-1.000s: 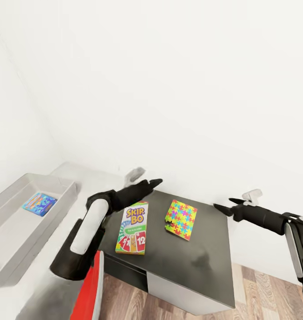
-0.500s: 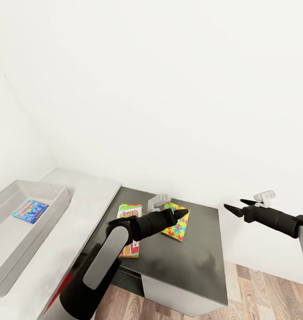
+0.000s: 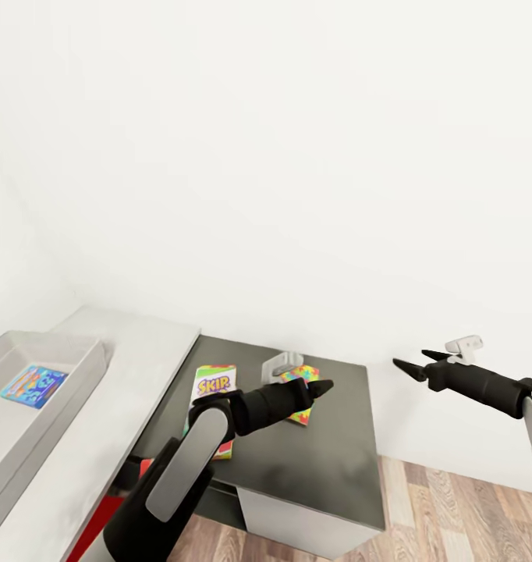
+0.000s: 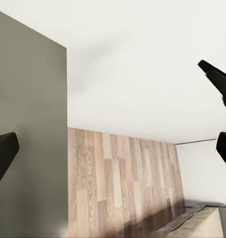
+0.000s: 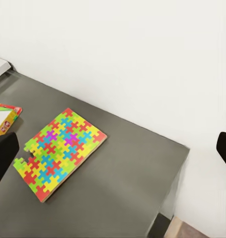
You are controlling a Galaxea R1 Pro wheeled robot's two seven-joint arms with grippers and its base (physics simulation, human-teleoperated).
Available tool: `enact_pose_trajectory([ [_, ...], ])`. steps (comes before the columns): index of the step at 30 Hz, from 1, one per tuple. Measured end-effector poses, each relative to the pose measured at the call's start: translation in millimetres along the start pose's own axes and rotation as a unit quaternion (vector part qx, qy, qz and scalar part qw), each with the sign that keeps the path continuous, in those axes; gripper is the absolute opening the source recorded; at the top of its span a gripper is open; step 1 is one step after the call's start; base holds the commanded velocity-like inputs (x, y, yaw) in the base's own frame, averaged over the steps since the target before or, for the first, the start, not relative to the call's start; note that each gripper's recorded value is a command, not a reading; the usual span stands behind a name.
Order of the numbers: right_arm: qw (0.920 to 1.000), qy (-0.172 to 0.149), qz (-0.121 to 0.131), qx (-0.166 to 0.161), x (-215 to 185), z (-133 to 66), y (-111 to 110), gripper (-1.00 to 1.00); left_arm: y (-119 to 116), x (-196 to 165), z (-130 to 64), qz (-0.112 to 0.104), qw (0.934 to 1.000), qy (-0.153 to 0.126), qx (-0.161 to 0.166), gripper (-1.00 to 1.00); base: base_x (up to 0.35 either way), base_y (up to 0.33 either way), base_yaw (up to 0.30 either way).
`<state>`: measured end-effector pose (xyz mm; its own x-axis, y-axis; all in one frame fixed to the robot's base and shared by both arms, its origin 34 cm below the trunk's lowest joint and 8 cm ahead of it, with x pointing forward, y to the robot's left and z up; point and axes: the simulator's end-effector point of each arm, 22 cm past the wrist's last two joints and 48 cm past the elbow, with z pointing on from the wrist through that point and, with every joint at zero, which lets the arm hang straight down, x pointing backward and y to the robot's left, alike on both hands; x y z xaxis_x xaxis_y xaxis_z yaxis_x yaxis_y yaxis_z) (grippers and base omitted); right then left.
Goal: Put all the toys in the child's room - the three board games (two on the bed and one on the table), the two jigsaw puzzles on the table, and the tennis ball on the table - inside the toy box on the table in the child's room.
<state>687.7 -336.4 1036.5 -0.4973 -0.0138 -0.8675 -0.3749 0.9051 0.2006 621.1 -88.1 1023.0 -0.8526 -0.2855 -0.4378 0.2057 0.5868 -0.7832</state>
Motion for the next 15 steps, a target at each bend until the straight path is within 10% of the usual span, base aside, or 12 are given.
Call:
enact_pose_trajectory([
  [15,1.0,-0.002,-0.005,-0.003,-6,-15.3,13,1.0,8,16,-17.5,-0.011,0.9997,0.003,-0.021,1.0,0.0,0.0,-0.131],
])
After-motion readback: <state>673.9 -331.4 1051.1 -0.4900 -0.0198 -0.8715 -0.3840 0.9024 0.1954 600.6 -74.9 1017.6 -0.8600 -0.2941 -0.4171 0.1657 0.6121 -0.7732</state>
